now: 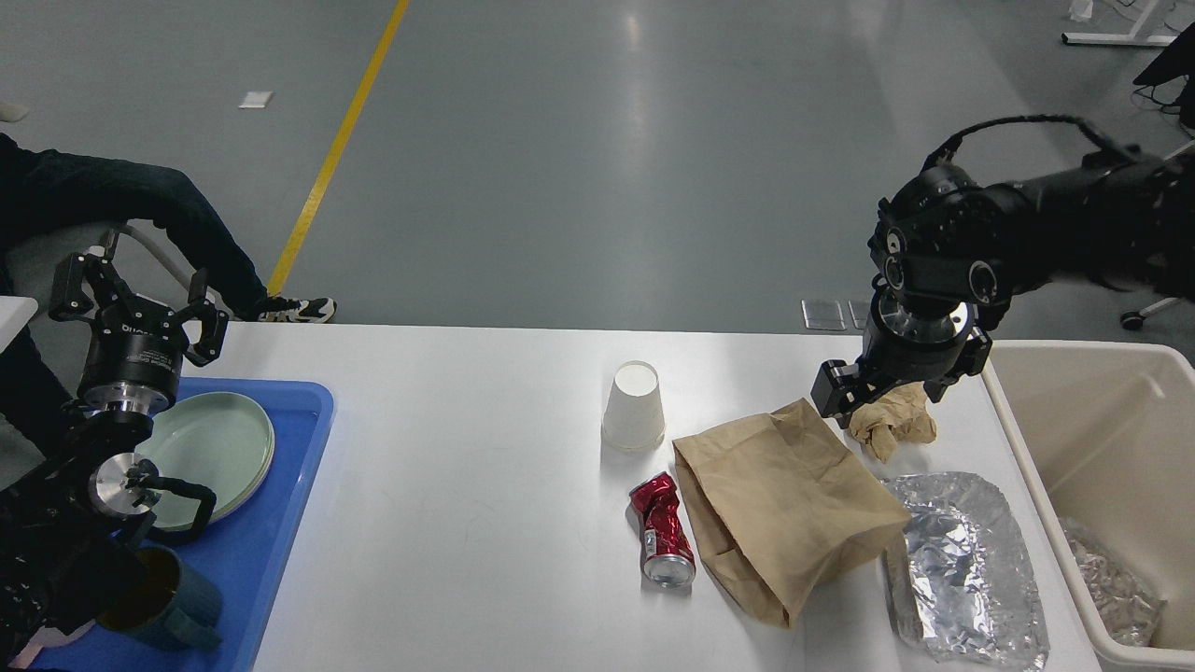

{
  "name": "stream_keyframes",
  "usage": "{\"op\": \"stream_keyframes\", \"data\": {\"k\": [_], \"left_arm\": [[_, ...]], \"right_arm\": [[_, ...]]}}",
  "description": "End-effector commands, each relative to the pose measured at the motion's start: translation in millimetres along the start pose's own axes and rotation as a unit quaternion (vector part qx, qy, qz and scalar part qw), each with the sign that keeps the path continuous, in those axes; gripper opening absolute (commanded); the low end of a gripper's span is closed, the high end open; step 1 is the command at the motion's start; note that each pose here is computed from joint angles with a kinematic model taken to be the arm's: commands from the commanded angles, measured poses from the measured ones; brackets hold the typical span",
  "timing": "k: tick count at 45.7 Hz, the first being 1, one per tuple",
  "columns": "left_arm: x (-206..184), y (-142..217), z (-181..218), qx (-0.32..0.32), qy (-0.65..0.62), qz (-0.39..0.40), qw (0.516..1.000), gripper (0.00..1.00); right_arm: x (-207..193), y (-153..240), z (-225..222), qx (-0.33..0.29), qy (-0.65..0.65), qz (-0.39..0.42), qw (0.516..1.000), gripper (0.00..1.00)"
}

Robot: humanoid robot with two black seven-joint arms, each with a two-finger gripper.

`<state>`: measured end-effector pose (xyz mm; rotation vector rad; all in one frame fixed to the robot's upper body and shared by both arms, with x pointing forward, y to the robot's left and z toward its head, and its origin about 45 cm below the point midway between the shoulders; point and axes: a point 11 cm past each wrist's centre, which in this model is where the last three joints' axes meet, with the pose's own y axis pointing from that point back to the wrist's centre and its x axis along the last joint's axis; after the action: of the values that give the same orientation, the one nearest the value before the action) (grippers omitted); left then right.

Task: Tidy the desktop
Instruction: 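Lower the right gripper and grasp the brown paper bag, then lift the paper bag and drop it into the white bin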

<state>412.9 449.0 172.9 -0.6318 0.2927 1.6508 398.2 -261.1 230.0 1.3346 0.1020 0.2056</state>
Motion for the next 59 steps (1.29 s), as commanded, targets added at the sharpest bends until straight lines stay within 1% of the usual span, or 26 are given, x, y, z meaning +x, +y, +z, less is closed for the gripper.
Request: {"op": "stream_keyframes", "data": {"k": [1, 5, 13, 23, 25, 27, 29, 34, 35, 36, 40, 41, 54, 59], "left_arm": [[0, 0, 0, 0.0, 0.0, 0.0, 1.0, 0.96], [0, 0, 0, 0.0, 0.0, 0.0, 1.0, 0.96], [0, 0, 0, 0.0, 0.0, 0.0, 1.0, 0.96], [0, 0, 0, -0.001, 0.0, 0.0, 1.0, 0.96], [0, 0, 0, 0.001, 0.0, 0.0, 1.0, 0.96], [0, 0, 0, 0.0, 0.0, 0.0, 1.0, 0.96], [0, 0, 0, 0.0, 0.0, 0.0, 1.0, 0.96], [0, 0, 0, -0.001, 0.0, 0.0, 1.0, 0.96], [0, 0, 0, 0.0, 0.0, 0.0, 1.0, 0.96], [0, 0, 0, 0.001, 0.0, 0.0, 1.0, 0.96], [0, 0, 0, 0.0, 0.0, 0.0, 1.0, 0.96], [0, 0, 0, 0.0, 0.001, 0.0, 1.0, 0.96], [0, 0, 0, 0.0, 0.0, 0.0, 1.0, 0.96], [0, 0, 0, -0.001, 0.0, 0.0, 1.0, 0.96]], "right_arm": [[-5, -43, 1, 0.006, -0.019, 0.01, 1.0, 1.0], [-15, -67, 0, 0.009, -0.025, 0.014, 1.0, 1.0], [-22, -98, 0, 0.01, -0.04, 0.05, 0.998, 1.0], [-21, -114, -9, 0.02, -0.05, 0.083, 0.995, 1.0], [-19, -114, -10, 0.021, -0.052, 0.095, 0.994, 0.98], [-17, -114, -10, 0.02, -0.053, 0.106, 0.993, 0.94], [-17, -114, -12, 0.021, -0.051, 0.109, 0.993, 0.84], [-17, -114, -25, 0.026, -0.039, 0.105, 0.993, 0.48], [-18, -115, -26, 0.026, -0.037, 0.103, 0.994, 0.4], [-18, -115, -27, 0.027, -0.036, 0.102, 0.994, 0.28], [-24, -117, -30, 0.029, -0.034, 0.092, 0.995, 0.02], [-24, -117, -30, 0.031, -0.035, 0.09, 0.995, 0.0], [-20, -114, -34, 0.049, -0.054, 0.093, 0.993, 0.0], [-15, -106, -16, 0.046, -0.075, 0.103, 0.991, 0.0]]}}
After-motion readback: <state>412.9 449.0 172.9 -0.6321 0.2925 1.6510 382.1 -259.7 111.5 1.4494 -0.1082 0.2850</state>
